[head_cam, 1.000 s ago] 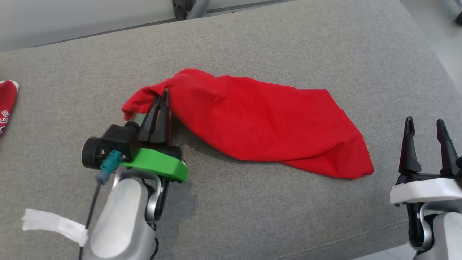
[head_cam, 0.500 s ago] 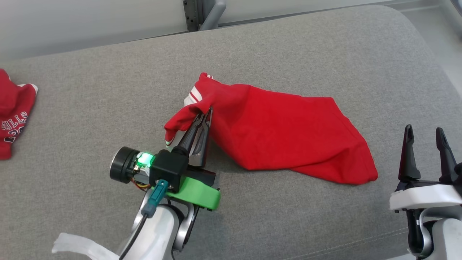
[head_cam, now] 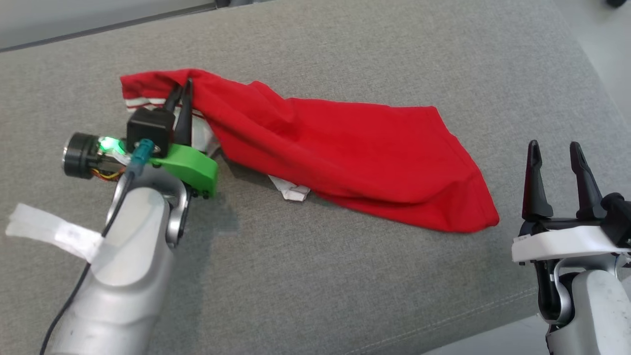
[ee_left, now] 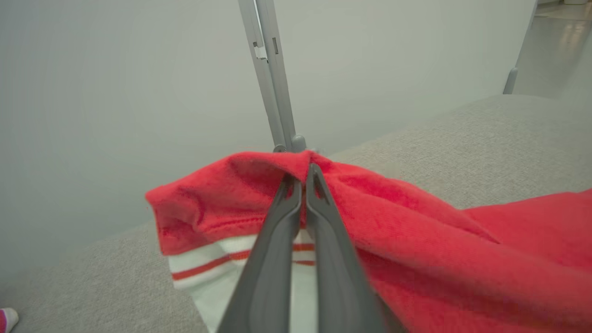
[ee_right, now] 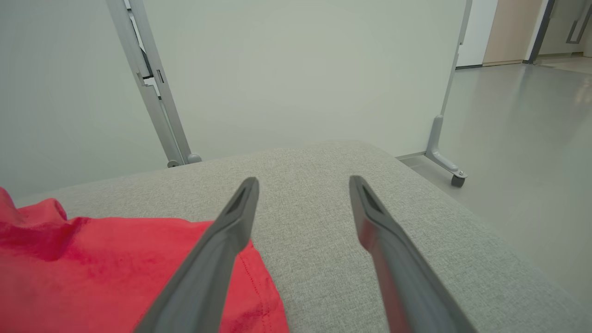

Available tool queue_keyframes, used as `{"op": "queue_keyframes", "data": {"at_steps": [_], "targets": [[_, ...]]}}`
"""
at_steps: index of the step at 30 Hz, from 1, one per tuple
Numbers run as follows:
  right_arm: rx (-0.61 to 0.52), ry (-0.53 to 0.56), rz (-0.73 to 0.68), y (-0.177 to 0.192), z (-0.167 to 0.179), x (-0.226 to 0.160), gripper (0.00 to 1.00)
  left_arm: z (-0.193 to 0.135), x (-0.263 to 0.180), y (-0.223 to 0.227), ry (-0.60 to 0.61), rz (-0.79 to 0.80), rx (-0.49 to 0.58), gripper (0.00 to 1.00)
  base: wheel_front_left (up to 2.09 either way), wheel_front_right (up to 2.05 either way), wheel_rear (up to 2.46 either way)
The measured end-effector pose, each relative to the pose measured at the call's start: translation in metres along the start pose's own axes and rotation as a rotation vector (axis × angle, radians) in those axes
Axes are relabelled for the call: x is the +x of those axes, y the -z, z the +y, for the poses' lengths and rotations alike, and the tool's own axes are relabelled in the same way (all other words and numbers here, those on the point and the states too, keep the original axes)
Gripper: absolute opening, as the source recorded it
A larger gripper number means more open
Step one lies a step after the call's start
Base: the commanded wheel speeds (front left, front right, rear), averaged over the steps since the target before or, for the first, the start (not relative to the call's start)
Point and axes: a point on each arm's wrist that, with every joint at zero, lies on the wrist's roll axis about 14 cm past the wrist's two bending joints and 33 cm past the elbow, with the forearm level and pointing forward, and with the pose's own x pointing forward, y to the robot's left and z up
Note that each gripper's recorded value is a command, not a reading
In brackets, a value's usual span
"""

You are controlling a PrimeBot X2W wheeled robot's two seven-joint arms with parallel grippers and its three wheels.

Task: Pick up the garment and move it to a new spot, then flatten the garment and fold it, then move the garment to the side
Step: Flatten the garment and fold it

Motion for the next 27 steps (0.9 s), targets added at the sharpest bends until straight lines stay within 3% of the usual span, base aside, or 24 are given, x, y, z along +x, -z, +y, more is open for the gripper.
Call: {"op": "queue_keyframes", "data": {"at_steps": [5, 7, 8, 13, 17, 27], "targets": [[-0.015, 0.037, 0.032, 0.009, -0.013, -0.003, 1.0, 0.007, 0.026, 0.033, -0.017, 0.083, -0.014, 0.0, 0.0, 0.0, 0.0], [-0.021, 0.055, 0.043, 0.012, -0.019, -0.004, 1.0, 0.005, 0.033, 0.044, -0.013, 0.105, -0.021, 0.49, 0.0, 0.0, 0.0], [-0.026, 0.062, 0.048, 0.014, -0.022, -0.005, 1.0, 0.003, 0.035, 0.049, -0.009, 0.113, -0.025, 1.0, 0.0, 0.0, 0.0], [-0.036, 0.083, 0.07, 0.021, -0.029, -0.006, 1.0, -0.006, 0.041, 0.057, 0.007, 0.119, -0.066, 1.0, 0.0, 0.0, 0.0], [-0.03, 0.066, 0.071, 0.023, -0.022, -0.002, 1.0, -0.002, 0.04, 0.038, -0.006, 0.055, -0.107, 1.0, 0.0, 0.0, 0.0], [0.003, -0.021, 0.048, 0.02, 0.009, 0.006, 1.0, 0.041, -0.042, 0.079, -0.179, 0.166, -0.219, 1.0, 0.0, 0.0, 0.0]]}}
